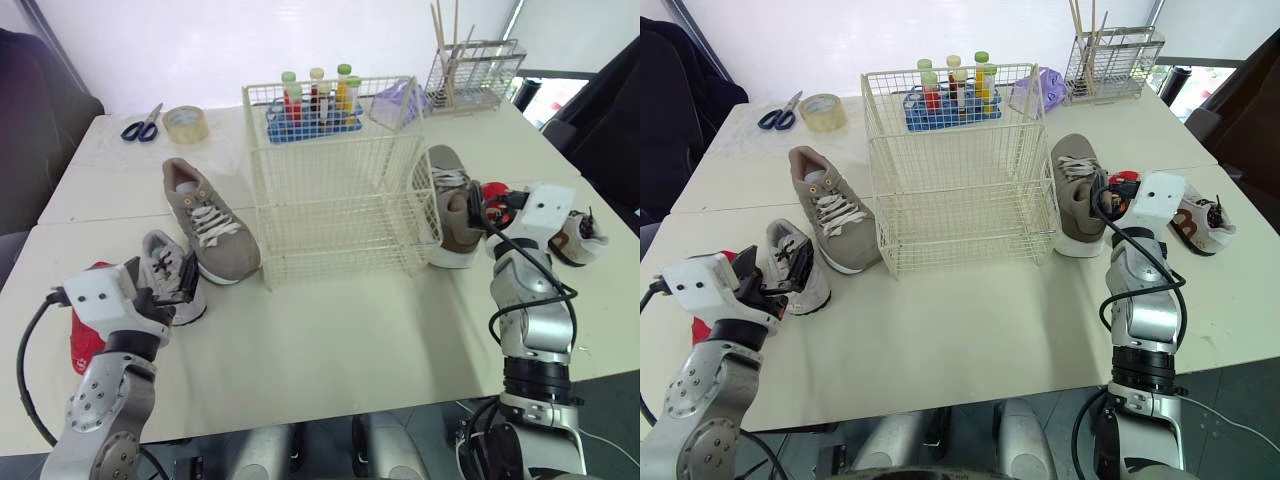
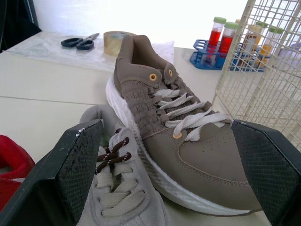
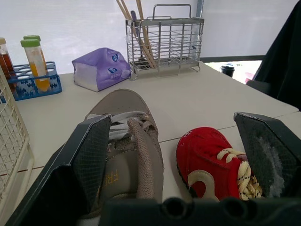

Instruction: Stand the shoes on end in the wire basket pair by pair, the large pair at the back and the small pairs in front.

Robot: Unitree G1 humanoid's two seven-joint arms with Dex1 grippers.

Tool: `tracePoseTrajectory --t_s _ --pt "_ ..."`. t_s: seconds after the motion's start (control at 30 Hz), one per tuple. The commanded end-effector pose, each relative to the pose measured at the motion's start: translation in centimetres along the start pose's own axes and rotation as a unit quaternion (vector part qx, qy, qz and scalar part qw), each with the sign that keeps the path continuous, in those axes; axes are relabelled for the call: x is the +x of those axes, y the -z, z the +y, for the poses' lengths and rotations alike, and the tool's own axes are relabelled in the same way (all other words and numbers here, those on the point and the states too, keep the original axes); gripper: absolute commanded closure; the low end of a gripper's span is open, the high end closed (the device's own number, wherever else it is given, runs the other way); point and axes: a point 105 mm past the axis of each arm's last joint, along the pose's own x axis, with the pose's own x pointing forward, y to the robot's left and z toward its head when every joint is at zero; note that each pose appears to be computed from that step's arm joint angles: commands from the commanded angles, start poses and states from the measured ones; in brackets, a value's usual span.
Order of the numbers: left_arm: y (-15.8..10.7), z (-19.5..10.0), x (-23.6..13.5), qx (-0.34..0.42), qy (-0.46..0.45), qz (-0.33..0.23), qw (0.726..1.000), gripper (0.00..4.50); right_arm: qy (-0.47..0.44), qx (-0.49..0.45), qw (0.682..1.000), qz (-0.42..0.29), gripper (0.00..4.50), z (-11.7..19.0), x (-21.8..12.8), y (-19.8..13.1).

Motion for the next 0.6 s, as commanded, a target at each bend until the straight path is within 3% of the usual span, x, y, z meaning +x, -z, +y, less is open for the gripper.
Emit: tracePoseTrajectory --t_s 0.03,0.33,0.6 --pt "-0.6 0.0 0.0 -0.003 -0.001 -0.013 1.000 0.00 0.001 0.002 1.000 -0.024 0.00 0.3 0.1 -1.2" --pt "-1.0 0.3 0.4 0.000 -0.002 -0.022 1.000 0.00 0.036 -0.016 0.999 -0.014 0.00 -0.7 0.3 -0.9" --pt "-2.3 0.7 0.2 0.004 0.016 -0.044 0.999 0.00 0.010 -0.017 0.998 -0.052 0.00 -0.4 1.5 -3.1"
